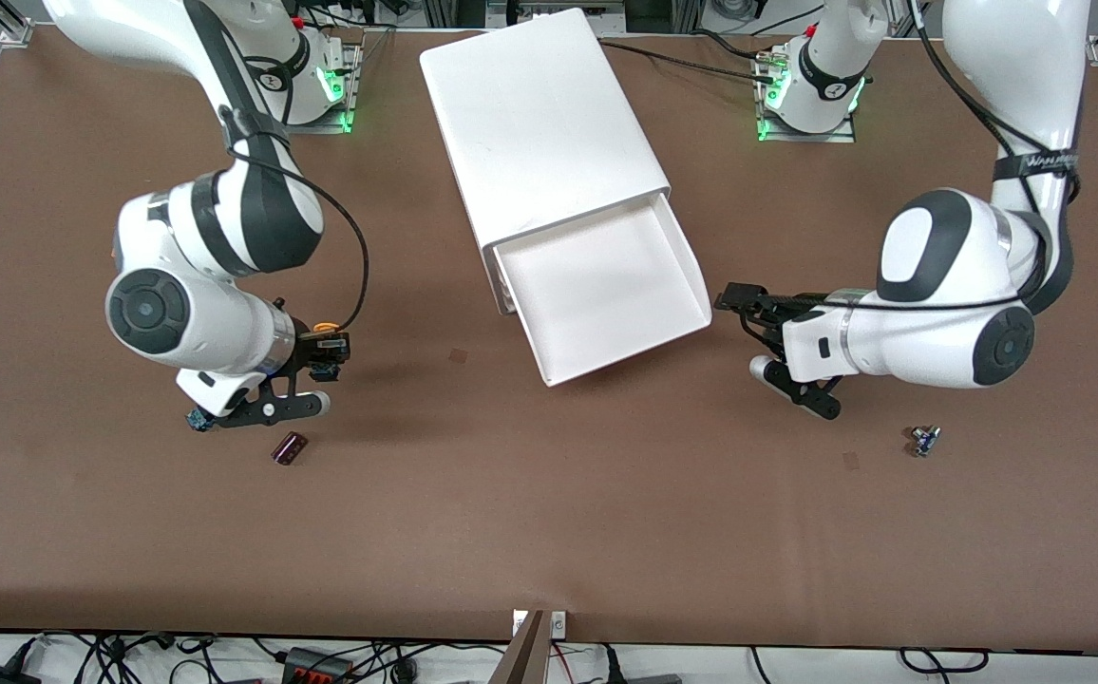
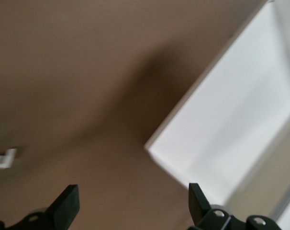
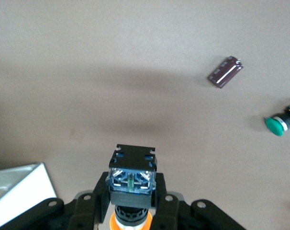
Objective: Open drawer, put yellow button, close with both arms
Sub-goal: 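Release the drawer with the left gripper while the right gripper lifts the button, then carry the yellow-ringed button over the open drawer with the right gripper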
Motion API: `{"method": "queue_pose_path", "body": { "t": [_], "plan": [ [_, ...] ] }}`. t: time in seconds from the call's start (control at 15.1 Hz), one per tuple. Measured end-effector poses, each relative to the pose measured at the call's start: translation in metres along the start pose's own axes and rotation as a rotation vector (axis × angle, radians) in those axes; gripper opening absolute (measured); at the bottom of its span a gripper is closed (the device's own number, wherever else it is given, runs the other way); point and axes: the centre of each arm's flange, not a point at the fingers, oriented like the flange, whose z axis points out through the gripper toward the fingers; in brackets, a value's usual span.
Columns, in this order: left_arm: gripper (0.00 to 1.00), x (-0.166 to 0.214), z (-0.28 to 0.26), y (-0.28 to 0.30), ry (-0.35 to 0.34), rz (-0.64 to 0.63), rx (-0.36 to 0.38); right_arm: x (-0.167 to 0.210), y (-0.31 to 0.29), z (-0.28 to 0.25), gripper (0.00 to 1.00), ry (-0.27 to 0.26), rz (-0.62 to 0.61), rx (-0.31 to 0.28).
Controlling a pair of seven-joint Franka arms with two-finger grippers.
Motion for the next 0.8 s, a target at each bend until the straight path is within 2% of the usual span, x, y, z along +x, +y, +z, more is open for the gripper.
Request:
{"method": "queue_pose_path", "body": {
  "t": [0.13, 0.27, 0.47, 0.6, 0.8],
  "plan": [
    [1.00, -0.001, -0.013, 0.001, -0.018, 0.025, 0.189, -0.002, -0.012, -0.023, 0.41, 0.010, 0.066, 0.023],
    [1.00, -0.002, -0.031, 0.011, -0.013, 0.048, 0.326, -0.009, -0.034, -0.046, 0.41, 0.005, 0.156, 0.094],
    [1.00, -0.006, -0.076, 0.017, 0.068, 0.041, 0.403, -0.018, -0.066, -0.072, 0.41, 0.008, 0.304, 0.164],
    [1.00, -0.013, -0.114, 0.006, 0.140, 0.001, 0.424, -0.028, -0.096, -0.078, 0.41, 0.003, 0.399, 0.173],
    [1.00, -0.027, -0.151, -0.014, 0.226, -0.136, 0.425, -0.047, -0.147, -0.085, 0.41, 0.005, 0.533, 0.190]
  ]
}}
